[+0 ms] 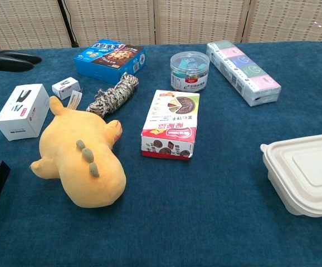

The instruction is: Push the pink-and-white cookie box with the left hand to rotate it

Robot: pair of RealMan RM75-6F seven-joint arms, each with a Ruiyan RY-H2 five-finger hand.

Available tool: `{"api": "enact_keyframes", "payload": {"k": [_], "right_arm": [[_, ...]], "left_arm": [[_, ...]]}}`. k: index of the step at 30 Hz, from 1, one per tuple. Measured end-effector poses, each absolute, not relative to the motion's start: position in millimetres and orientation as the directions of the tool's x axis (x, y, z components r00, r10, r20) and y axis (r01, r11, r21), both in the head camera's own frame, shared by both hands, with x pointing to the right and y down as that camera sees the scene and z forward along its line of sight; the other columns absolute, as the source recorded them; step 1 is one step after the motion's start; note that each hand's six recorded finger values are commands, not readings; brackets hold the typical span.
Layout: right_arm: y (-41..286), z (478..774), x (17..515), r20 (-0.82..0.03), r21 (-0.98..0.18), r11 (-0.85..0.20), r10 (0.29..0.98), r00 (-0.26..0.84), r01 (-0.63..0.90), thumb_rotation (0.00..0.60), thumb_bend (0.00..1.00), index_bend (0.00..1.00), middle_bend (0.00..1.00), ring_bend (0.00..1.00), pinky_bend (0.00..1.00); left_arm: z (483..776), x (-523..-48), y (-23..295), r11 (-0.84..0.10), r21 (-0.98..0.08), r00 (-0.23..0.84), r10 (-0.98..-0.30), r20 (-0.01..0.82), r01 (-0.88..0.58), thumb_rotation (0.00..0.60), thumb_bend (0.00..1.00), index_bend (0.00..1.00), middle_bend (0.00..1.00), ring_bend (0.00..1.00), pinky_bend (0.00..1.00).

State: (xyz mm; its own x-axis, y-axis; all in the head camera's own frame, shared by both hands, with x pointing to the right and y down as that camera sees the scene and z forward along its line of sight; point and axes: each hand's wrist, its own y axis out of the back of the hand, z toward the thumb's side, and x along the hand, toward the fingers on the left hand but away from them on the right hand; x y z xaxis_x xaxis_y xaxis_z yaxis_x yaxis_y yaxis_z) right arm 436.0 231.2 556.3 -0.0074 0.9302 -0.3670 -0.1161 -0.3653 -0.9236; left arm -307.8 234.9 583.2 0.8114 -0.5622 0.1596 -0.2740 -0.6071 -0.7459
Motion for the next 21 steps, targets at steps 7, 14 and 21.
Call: {"api": "enact_keyframes", "payload": {"k": [7,14,21], "right_arm": [[229.5,553.3,438.9,-0.359,-0.927,-0.359,0.933,-0.014,-0.106,0.6,0.0,0.0,0.0,0.0,0.0],[229.3,554.7,441.8,-0.366,-0.925,-0.366,0.931,-0.022,-0.099,0.6,0.0,0.0,0.0,0.0,0.0],[229.6,553.5,443.8,-0.365,-0.926,-0.366,0.93,-0.029,-0.094,0.6,0.0,0.0,0.0,0.0,0.0]], "left_arm": [[601.8,-274.0,226.0,-0.617,-0.752,0.835,-0.523,0.17,-0.233,0.108,0.0,0.0,0.0,0.0,0.0],[616.4,-251.8,227.9,-0.637,-0.746,0.847,-0.492,0.199,-0.195,0.074,0.0,0.0,0.0,0.0,0.0],[630.8,-228.8,231.4,-0.661,-0.734,0.865,-0.451,0.221,-0.157,0.075,0.0,0.0,0.0,0.0,0.0]]}}
